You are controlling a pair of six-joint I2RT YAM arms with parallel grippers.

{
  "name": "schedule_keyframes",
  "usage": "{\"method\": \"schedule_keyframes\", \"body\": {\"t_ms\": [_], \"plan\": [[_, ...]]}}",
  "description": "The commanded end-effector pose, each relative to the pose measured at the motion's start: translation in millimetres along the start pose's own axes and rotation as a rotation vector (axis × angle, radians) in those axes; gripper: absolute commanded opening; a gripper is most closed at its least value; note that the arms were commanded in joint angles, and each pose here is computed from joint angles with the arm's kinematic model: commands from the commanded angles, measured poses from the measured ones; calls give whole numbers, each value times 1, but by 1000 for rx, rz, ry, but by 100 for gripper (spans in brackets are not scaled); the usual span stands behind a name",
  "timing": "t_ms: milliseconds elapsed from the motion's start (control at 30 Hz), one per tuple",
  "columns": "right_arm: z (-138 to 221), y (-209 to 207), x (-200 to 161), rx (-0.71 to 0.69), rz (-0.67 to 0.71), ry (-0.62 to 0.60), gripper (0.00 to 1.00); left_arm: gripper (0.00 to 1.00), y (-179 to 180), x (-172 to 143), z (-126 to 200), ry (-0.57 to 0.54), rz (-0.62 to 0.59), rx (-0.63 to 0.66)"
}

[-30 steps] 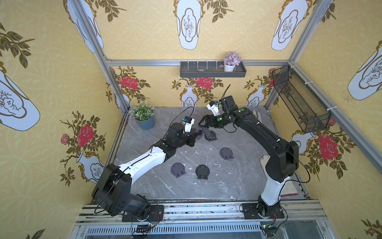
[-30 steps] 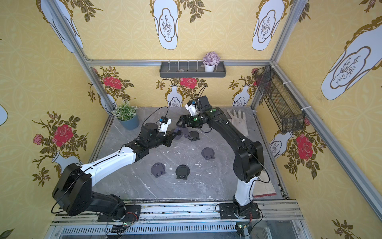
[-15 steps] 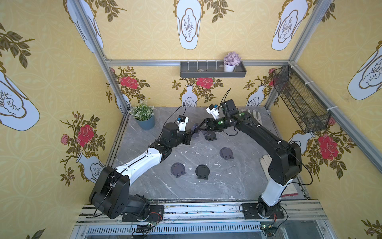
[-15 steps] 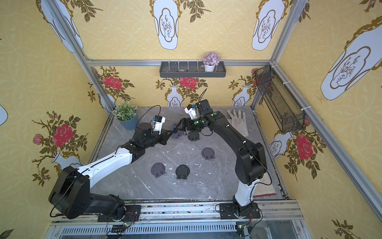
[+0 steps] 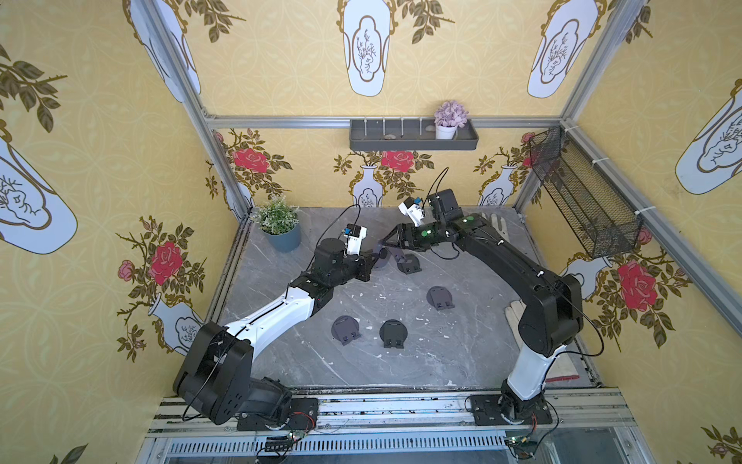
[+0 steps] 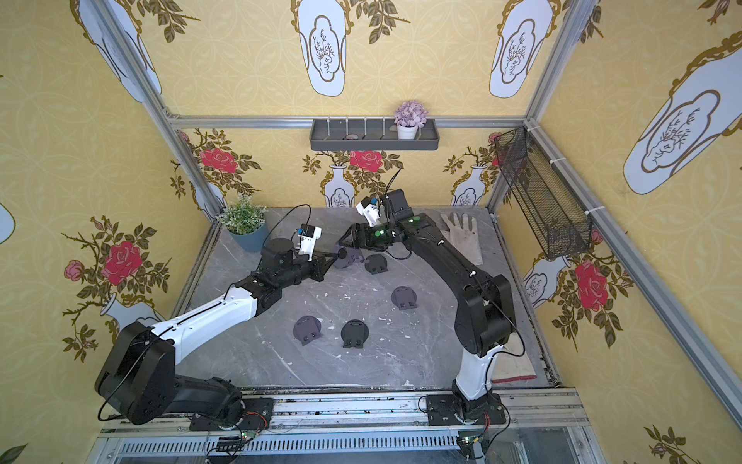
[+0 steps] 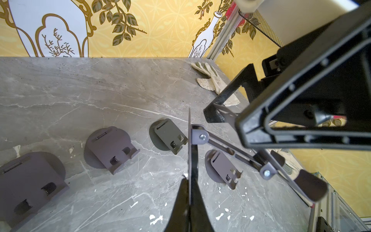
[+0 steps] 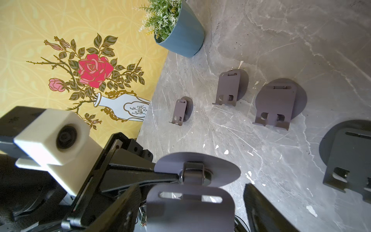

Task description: Open the phone stand

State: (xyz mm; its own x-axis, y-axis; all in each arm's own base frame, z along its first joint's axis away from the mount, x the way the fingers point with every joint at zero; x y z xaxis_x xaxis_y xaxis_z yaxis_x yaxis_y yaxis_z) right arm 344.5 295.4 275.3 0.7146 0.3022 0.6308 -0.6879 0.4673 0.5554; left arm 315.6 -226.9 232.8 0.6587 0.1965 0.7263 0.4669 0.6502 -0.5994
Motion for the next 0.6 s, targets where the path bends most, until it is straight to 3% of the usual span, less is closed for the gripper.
{"method": "schedule_keyframes", "body": {"t_ms": [0,200,333,567], "plan": [[-2,1,7,9,24,-14,70,0,-3,5,0,-25,-10,-29],[-3,-1,5,-35,35,7,53,0,0,8,1,-35,-7,-20],[-1,0,5,-50,35,4,47,0,2,9,2,-38,-2,-13],[-2,2,4,-24,19,12,53,0,4,12,5,-55,9,-9]]}}
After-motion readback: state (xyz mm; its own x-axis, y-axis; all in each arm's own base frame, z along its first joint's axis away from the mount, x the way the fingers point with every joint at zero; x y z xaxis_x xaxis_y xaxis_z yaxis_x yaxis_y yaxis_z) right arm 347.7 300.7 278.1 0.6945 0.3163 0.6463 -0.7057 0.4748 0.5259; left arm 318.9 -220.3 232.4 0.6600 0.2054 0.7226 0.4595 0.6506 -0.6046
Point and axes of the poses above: each gripper's point midway between its finger pads, its own z axis back along the fingers, its own y axis along the line the jaws close on, x = y × z, the point moved 6 cm from there along z, back along the fingers, and after that the axes turned 13 degrees about z, right-handed, at the moved point
